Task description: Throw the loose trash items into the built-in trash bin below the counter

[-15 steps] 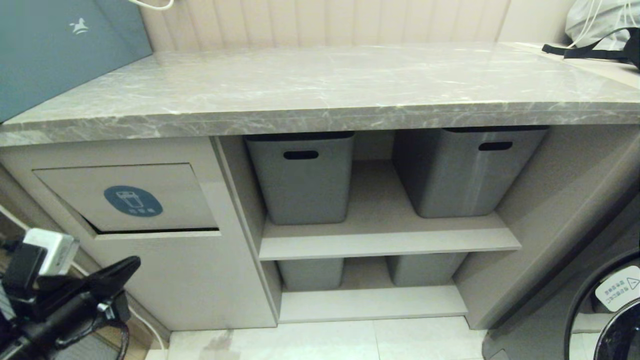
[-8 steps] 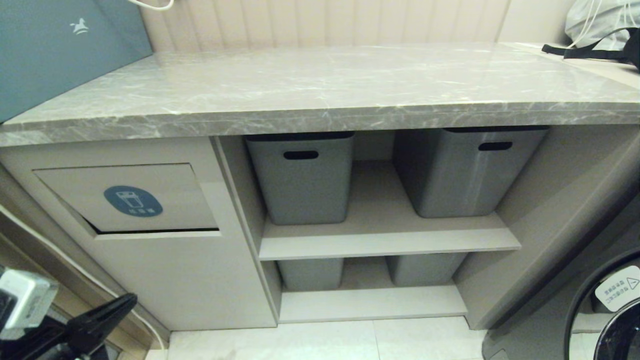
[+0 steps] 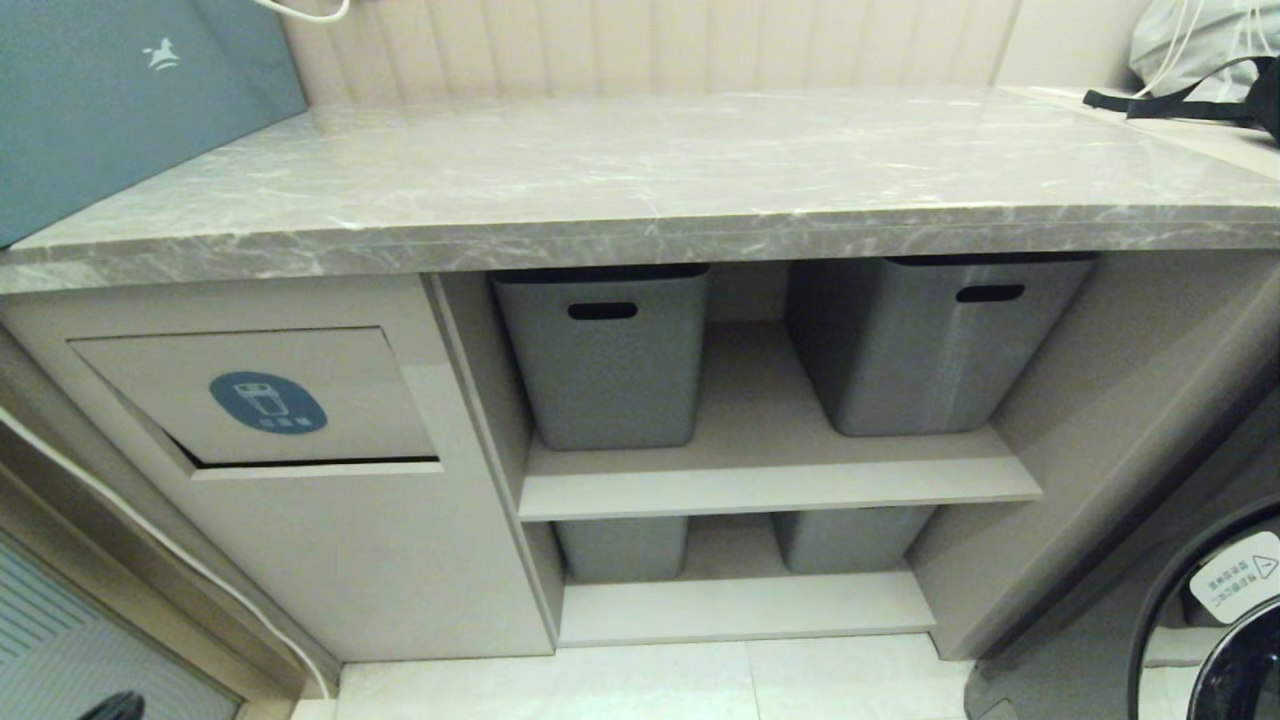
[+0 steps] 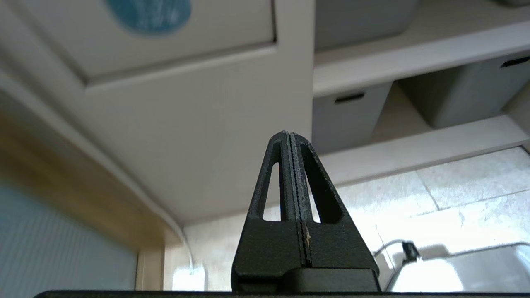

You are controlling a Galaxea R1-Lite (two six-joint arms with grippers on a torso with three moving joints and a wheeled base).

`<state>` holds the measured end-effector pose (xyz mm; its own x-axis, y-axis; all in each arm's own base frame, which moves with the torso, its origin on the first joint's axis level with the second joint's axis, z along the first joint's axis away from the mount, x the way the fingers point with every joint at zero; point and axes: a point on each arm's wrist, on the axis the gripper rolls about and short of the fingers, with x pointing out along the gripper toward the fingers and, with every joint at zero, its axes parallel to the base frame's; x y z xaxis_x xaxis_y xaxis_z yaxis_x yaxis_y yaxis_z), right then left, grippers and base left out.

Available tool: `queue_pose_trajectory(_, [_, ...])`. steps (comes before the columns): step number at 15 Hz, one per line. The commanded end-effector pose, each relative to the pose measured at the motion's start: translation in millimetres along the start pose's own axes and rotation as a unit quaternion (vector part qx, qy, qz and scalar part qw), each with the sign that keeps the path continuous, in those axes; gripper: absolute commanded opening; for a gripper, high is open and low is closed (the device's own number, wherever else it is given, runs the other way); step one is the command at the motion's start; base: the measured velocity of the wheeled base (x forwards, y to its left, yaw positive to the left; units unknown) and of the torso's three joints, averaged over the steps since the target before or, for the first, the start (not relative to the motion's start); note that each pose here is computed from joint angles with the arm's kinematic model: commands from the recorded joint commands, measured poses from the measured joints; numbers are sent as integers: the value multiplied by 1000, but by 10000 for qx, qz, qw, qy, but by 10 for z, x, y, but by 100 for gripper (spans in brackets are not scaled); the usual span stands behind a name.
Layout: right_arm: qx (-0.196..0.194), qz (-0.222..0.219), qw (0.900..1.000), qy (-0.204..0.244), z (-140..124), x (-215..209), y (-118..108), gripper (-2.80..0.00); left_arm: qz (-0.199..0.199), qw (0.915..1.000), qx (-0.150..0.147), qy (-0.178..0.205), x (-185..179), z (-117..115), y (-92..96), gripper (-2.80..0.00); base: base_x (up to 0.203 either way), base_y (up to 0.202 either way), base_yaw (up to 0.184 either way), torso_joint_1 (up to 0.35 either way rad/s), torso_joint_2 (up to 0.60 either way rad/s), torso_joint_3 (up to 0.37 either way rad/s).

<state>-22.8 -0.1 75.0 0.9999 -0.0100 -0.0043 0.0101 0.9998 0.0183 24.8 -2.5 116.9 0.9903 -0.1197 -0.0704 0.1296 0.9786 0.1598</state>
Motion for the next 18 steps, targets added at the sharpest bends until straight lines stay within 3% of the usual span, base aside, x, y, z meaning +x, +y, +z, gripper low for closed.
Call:
queue_pose_trajectory(1, [3,-2,10000,2,0,0,0,-280,155,9998,-52,-84,-200,-148,-60,-280,0,0,0,0,0,0])
queue_pose_trajectory(2, [1,-4,10000,2,0,0,0,-280,72,9992,-243,299,-219,-246,-75,-280,0,0,0,0,0,0])
queue_pose_trajectory(4, [8,-4,10000,2,0,0,0,-280,9,9984,-359,440,-266,-325,-77,-280,0,0,0,0,0,0])
queue_pose_trajectory(7, [8,2,10000,2,0,0,0,-280,297,9984,-280,-389,-419,-370,-100,-280,0,0,0,0,0,0])
queue_pose_trajectory(8, [1,4,10000,2,0,0,0,-280,437,9976,-240,-478,-445,-393,-104,-280,0,0,0,0,0,0])
queue_pose_trajectory(10, [1,4,10000,2,0,0,0,-280,553,9980,-207,-236,-444,-439,-108,-280,0,0,0,0,0,0])
queue_pose_trajectory(18, [1,-4,10000,2,0,0,0,-280,643,9949,-726,-271,-444,-438,-103,-280,0,0,0,0,0,0])
